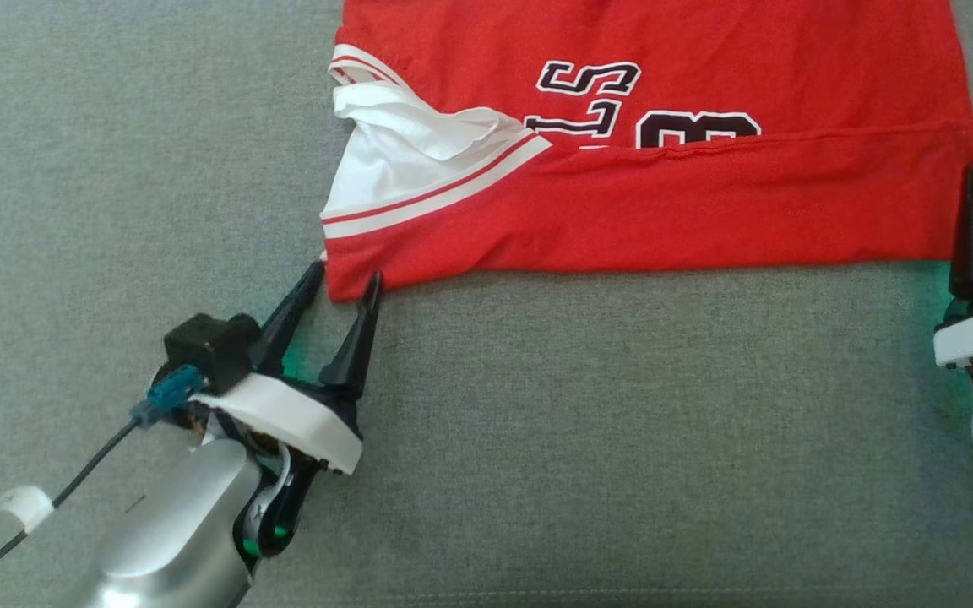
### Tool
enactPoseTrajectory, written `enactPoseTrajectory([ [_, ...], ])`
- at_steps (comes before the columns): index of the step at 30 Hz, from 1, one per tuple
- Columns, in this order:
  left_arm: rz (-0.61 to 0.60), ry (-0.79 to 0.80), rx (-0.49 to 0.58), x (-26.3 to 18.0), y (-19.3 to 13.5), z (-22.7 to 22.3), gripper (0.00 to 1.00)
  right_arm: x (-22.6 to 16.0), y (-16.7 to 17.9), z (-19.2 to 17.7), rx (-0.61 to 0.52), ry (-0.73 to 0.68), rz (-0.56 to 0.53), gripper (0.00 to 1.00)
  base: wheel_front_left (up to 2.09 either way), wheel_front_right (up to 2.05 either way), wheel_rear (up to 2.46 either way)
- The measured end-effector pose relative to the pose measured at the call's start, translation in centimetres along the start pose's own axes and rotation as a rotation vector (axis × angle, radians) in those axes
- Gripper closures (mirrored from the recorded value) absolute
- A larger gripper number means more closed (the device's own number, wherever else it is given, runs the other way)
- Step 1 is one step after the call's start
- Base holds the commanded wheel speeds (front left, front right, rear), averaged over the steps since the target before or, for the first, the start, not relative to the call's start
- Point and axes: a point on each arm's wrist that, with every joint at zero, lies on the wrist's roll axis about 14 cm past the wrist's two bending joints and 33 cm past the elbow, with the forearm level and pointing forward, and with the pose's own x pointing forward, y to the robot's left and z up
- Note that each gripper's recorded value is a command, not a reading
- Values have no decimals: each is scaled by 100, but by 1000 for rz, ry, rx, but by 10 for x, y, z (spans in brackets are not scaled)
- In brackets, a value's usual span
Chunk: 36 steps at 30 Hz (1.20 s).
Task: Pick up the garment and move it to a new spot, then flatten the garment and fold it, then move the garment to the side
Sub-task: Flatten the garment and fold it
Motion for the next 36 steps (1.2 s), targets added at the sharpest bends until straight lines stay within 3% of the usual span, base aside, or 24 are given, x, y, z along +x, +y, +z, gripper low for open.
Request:
enactPoseTrajectory([
  [3, -8, 27, 6, 2, 1, -5, 0, -2, -3, -2, 7, 6, -10, 0, 0, 0, 0],
  [4, -19, 40, 10, 3, -1, -7, 13, -3, -4, -3, 8, 9, -12, 0, 0, 0, 0],
  [5, -30, 51, 13, 3, -3, -8, 49, -3, -4, -4, 7, 12, -13, 0, 0, 0, 0],
  [6, -30, 51, 13, 3, -3, -8, 71, -3, -4, -4, 7, 12, -13, 0, 0, 0, 0],
  [7, -30, 55, 14, 4, -2, -8, 100, -4, -4, -4, 7, 15, -13, 0, 0, 0, 0],
  [17, -29, 35, 30, -4, -3, -1, 100, -14, 8, -42, 72, 177, -2, 0, 0, 0, 0],
  [19, -24, 31, 36, -7, -1, 1, 100, -13, 11, -44, 97, 203, 4, 100, 0, 0, 0],
  [25, -26, 0, 51, -17, -5, 10, 100, -23, 11, -39, 113, 232, 23, 100, 0, 0, 0],
  [36, 1, 21, -11, -86, -32, -25, 100, -97, 2, -36, 100, 265, 64, 100, 0, 0, 0],
])
